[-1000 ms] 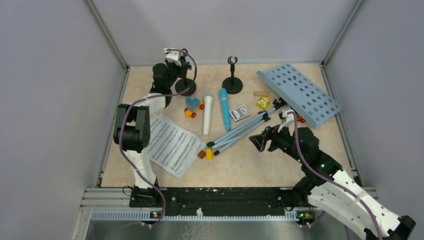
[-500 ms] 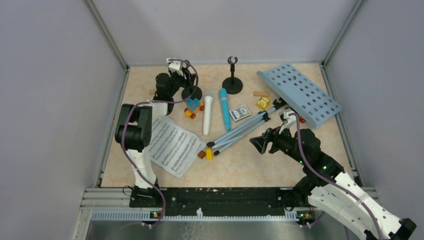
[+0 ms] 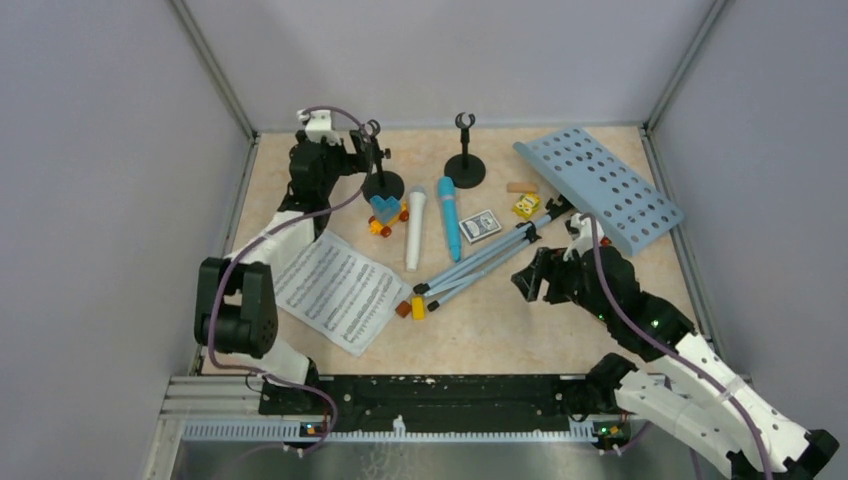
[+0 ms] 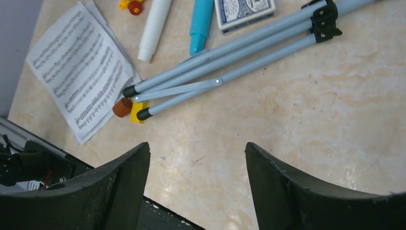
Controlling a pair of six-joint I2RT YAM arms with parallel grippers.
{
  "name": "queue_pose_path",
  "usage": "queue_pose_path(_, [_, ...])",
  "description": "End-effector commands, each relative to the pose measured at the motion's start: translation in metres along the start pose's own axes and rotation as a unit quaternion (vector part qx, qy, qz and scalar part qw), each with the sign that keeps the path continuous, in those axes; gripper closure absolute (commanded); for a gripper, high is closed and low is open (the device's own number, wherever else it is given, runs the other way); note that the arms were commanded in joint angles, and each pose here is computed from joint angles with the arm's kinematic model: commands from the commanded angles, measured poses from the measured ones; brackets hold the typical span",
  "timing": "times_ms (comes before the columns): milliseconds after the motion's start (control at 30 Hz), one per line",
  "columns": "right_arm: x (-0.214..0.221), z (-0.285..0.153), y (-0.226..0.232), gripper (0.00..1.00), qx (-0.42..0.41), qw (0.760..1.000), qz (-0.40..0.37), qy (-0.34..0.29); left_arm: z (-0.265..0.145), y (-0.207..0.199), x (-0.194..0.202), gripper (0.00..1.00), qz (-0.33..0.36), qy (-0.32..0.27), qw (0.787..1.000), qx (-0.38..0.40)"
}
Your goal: Pack up the instrument practice props
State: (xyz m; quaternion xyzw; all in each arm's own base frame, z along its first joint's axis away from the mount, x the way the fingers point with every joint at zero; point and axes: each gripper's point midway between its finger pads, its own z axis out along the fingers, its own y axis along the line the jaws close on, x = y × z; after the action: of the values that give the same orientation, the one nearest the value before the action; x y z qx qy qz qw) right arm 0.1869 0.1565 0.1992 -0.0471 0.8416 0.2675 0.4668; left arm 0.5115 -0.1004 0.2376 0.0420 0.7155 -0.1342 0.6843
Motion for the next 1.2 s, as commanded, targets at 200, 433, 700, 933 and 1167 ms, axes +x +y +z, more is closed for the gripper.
queue_pose_path(200, [0.007,0.02,0.03,0.22,-0.039,0.991,0.061,0.111,-0.141,0.02,0.01,0.01,-0.094,0.127,0.976,-0.147])
queue_pose_path(433, [-0.042,0.02,-0.009,0.21,-0.055,0.987,0.137,0.059,-0.223,-0.029,0.002,0.01,-0.124,0.161,0.978,-0.048])
queue_pose_path(700, [-0.093,-0.044,-0.029,0.14,0.012,0.989,-0.038,-0.144,-0.278,-0.039,-0.006,0.01,-0.1,0.105,0.989,-0.019])
queue_pose_path(933, [-0.097,-0.09,-0.036,0.12,0.043,0.949,-0.136,-0.28,-0.288,-0.038,-0.007,0.01,-0.097,0.085,0.992,-0.02])
queue_pose_path(1167, [-0.076,-0.093,-0.026,0.15,0.01,0.935,-0.222,-0.277,-0.293,-0.023,-0.006,0.01,-0.1,0.076,0.99,-0.065])
